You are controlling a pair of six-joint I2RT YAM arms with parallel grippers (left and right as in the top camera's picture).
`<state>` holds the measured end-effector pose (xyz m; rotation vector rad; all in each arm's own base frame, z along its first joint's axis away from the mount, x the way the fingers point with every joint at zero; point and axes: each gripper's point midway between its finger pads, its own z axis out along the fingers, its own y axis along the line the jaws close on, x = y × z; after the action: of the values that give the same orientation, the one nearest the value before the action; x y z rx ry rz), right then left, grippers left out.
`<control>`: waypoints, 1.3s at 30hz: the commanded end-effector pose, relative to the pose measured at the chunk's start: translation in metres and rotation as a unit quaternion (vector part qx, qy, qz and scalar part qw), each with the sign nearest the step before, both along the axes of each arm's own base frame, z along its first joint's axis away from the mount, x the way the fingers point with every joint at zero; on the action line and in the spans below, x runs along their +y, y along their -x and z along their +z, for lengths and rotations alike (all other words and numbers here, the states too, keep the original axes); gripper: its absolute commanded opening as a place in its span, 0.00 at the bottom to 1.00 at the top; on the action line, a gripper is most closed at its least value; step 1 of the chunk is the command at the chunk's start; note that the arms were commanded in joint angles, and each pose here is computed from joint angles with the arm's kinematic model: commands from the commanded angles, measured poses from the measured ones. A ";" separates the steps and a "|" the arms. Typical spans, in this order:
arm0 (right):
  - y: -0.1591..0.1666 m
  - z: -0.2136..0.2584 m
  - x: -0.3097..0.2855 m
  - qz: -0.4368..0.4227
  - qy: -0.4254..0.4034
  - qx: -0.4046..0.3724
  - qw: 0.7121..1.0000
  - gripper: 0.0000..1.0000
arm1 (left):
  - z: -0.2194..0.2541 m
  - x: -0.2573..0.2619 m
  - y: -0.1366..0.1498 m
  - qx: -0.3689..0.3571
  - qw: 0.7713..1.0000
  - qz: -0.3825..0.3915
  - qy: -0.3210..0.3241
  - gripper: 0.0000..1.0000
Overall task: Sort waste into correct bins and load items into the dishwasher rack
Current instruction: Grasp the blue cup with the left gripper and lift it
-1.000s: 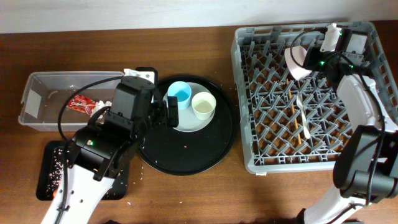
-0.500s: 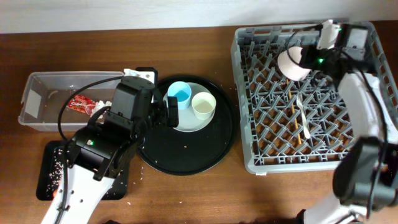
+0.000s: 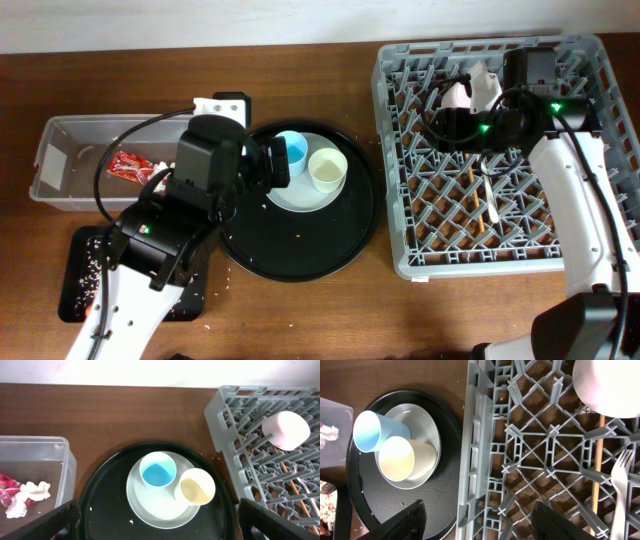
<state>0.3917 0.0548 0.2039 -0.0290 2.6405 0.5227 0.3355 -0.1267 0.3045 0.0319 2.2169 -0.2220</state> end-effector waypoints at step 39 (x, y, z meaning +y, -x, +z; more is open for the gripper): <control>0.070 0.133 0.115 0.384 -0.345 -0.238 0.823 0.95 | 0.011 -0.110 -0.032 0.083 0.802 -0.458 0.374 0.00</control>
<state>0.3305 0.1627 0.3205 -0.8385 1.8076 1.4711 0.3779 -0.2185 0.3146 0.5768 1.9896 -1.6117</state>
